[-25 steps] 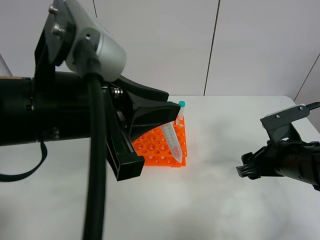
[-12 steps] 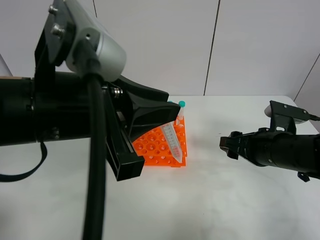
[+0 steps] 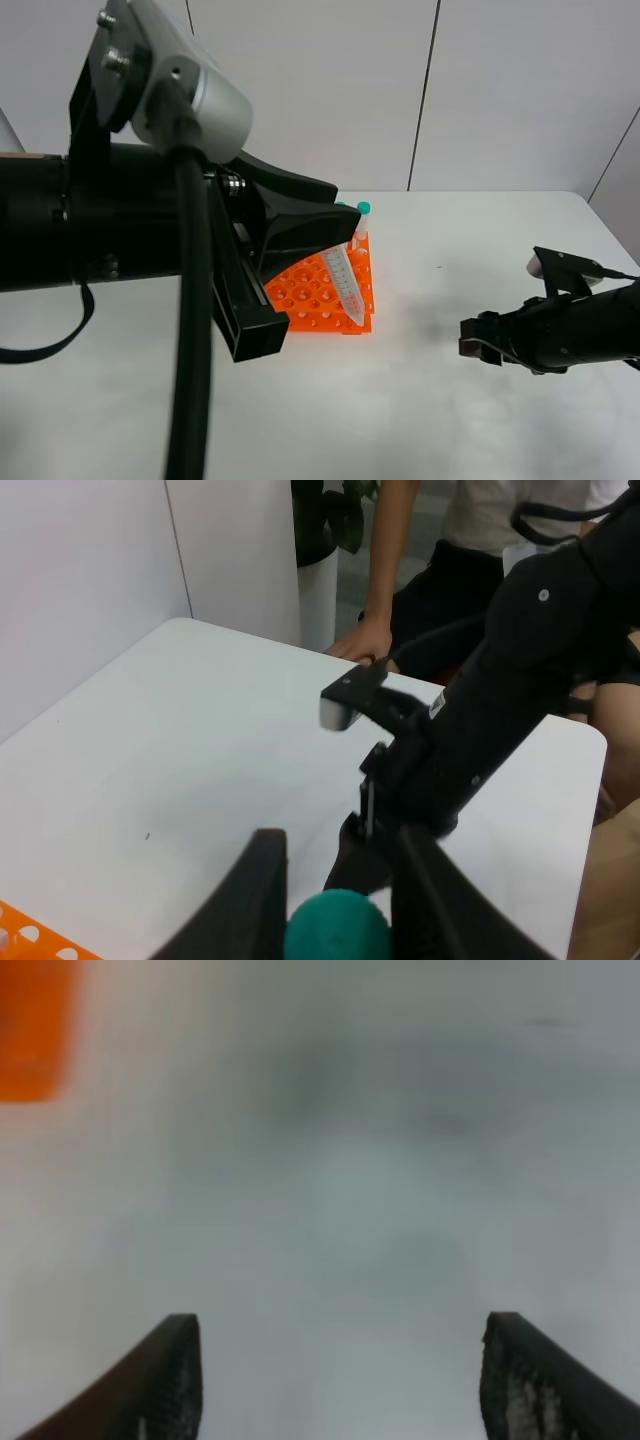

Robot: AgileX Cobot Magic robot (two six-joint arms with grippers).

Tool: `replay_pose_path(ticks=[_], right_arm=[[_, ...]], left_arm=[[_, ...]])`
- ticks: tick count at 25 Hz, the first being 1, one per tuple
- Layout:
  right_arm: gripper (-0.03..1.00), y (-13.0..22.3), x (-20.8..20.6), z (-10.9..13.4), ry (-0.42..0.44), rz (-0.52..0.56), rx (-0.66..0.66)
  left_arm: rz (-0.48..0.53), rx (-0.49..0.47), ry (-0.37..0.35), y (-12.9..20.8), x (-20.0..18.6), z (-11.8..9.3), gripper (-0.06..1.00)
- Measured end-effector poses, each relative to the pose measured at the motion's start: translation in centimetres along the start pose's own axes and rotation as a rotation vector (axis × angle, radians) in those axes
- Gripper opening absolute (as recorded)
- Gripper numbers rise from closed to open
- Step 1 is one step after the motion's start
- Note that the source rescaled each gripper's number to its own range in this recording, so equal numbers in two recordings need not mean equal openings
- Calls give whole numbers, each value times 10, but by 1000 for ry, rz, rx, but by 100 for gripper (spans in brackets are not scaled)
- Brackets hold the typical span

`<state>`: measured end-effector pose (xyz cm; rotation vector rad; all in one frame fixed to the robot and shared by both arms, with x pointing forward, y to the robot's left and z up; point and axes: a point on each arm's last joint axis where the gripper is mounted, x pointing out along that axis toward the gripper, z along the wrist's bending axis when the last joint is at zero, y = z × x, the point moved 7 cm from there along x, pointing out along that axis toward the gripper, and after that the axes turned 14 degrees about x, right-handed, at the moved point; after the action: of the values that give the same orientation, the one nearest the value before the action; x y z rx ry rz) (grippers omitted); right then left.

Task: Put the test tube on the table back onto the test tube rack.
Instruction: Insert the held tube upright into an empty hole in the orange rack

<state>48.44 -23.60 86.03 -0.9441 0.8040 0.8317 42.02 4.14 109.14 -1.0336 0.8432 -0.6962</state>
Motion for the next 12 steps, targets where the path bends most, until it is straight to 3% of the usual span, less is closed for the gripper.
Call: replay_pose_path(ticks=[6,12], right_arm=[[64,-11,-12,-31,134,-42,41],[64,-23,-27,-37,254,43,2]], left_arm=[[0,0,0,0,0,0,1],[0,0,1,0,0,0,1]])
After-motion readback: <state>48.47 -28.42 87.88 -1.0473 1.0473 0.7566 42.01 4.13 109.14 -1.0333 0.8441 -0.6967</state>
